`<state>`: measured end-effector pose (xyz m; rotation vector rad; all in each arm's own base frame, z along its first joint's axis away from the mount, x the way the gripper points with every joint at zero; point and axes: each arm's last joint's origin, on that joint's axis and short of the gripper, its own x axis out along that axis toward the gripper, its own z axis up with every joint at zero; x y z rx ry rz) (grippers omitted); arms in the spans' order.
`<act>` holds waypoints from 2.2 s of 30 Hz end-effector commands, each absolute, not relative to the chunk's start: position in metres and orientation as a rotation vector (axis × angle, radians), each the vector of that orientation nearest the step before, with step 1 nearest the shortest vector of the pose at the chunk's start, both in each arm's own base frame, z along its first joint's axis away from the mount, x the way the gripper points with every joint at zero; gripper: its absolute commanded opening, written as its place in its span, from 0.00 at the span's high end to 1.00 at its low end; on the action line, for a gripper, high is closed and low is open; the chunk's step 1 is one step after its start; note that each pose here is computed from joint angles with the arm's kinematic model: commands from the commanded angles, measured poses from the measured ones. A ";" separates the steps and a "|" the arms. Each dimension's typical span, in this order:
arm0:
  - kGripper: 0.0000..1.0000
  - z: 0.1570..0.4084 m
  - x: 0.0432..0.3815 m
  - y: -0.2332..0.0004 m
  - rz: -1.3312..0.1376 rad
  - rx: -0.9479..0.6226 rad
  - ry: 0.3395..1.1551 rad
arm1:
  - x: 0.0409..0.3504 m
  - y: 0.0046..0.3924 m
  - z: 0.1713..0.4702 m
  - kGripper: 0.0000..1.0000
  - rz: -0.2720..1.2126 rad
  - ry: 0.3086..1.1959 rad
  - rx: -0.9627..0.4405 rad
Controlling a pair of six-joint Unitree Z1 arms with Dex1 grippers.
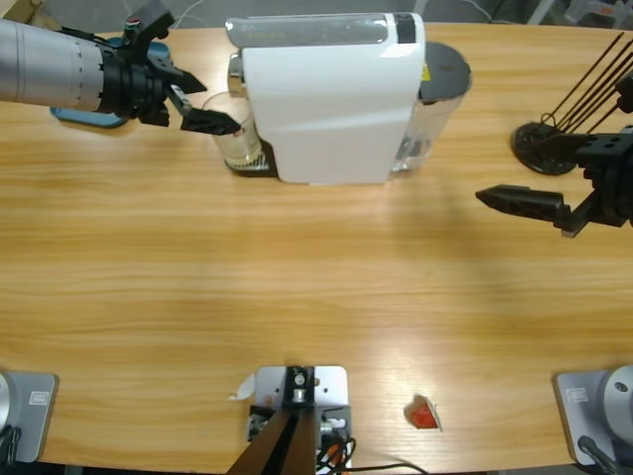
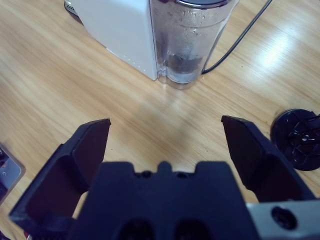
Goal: Pour coffee
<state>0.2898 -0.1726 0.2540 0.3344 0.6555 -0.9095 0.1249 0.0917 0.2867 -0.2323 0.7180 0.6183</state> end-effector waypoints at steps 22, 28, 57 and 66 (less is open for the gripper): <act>0.36 0.200 0.311 -0.188 -0.943 0.344 0.735 | 0.133 0.097 0.268 0.00 0.635 0.792 -0.248; 0.72 0.194 0.307 -0.189 -0.939 0.349 0.760 | 0.132 0.097 0.269 0.00 0.646 0.778 -0.236; 1.00 0.256 0.302 -0.089 -0.497 0.210 0.664 | 0.131 0.096 0.270 0.00 0.649 0.767 -0.227; 1.00 0.239 0.375 -0.018 -0.170 0.112 0.697 | 0.130 0.096 0.270 0.00 0.652 0.767 -0.227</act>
